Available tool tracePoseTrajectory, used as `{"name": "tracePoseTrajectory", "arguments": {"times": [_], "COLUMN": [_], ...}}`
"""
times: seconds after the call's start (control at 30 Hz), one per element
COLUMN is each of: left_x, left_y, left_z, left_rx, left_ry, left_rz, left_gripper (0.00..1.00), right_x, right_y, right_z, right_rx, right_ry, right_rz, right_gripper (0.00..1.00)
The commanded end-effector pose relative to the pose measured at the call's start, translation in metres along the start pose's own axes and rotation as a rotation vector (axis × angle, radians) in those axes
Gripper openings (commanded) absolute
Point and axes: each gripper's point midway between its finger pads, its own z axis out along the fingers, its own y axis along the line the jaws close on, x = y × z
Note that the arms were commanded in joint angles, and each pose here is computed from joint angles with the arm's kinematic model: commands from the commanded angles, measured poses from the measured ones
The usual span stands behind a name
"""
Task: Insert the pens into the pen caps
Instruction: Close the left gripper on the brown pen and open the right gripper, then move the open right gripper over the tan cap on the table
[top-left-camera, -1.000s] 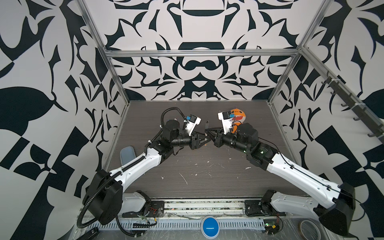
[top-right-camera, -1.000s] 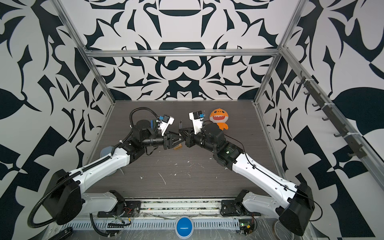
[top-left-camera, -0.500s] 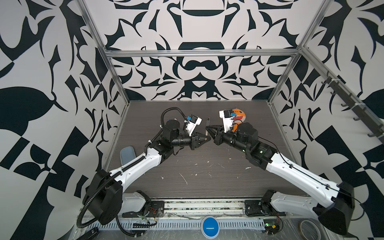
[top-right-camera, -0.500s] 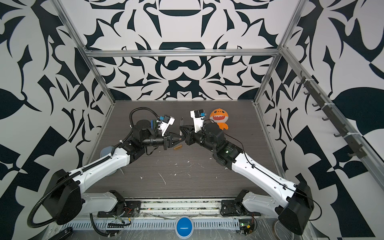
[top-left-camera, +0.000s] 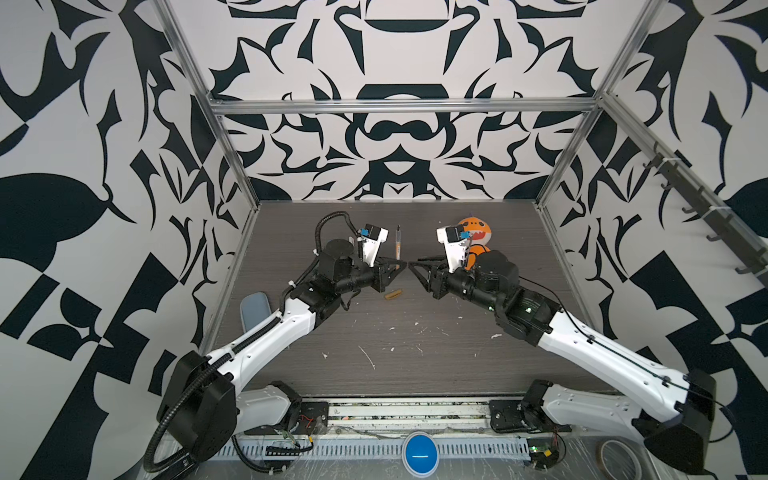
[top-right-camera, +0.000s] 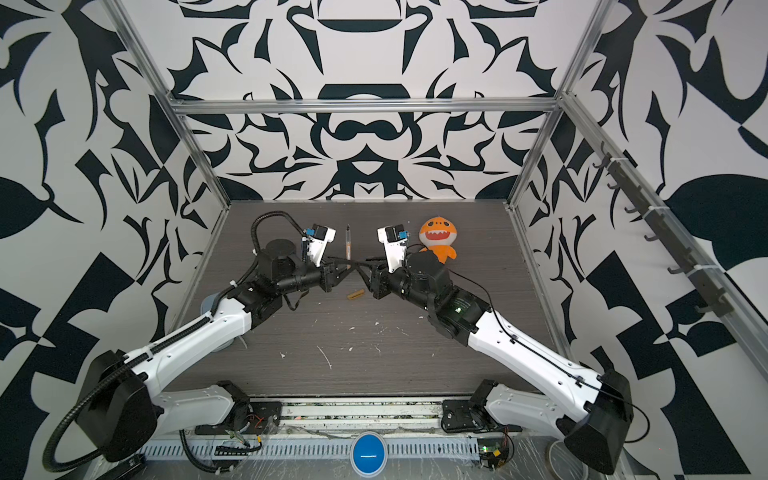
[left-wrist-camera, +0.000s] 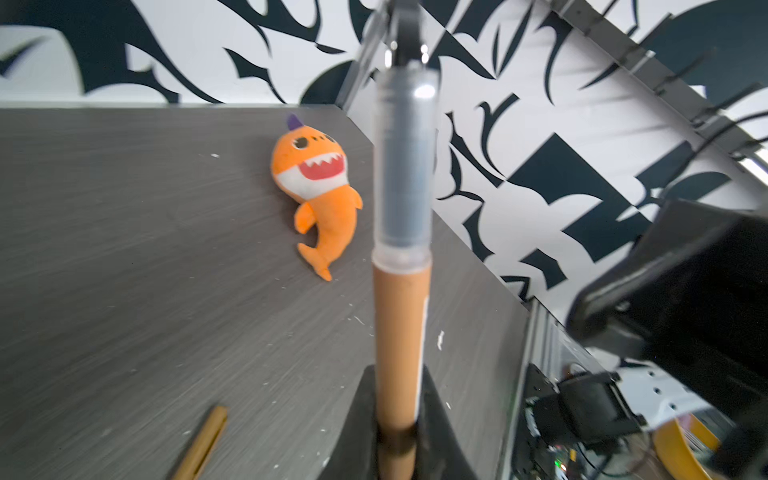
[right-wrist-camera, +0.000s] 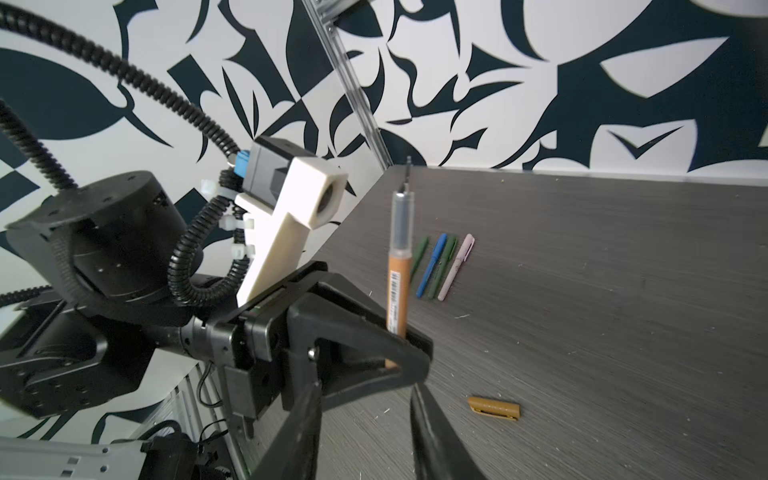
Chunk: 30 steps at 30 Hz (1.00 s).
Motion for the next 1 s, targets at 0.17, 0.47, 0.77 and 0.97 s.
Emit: {"name": "tracePoseTrajectory", "arguments": {"times": [0.17, 0.47, 0.77, 0.97], "left_x": [-0.029, -0.041, -0.049, -0.051], "left_y": [0.024, 0.016, 0.013, 0.009], "left_z": [-0.03, -0.044, -0.054, -0.056], "left_rx": [-0.235, -0.247, -0.267, -0.254], "left_ry": [-0.117, -0.159, -0.195, -0.199], "left_rz": [0.119, 0.18, 0.201, 0.198], "left_gripper": [0.08, 0.08, 0.08, 0.08], "right_x": [0.005, 0.07, 0.113, 0.125], "right_y": [-0.054, -0.093, -0.133, -0.14], "right_z": [-0.002, 0.037, 0.071, 0.093], "right_rx": [0.306, 0.456, 0.638, 0.647], "right_ry": [0.034, 0.307, 0.497, 0.56], "right_rz": [0.014, 0.015, -0.036, -0.069], "right_gripper": [0.44, 0.44, 0.43, 0.48]}}
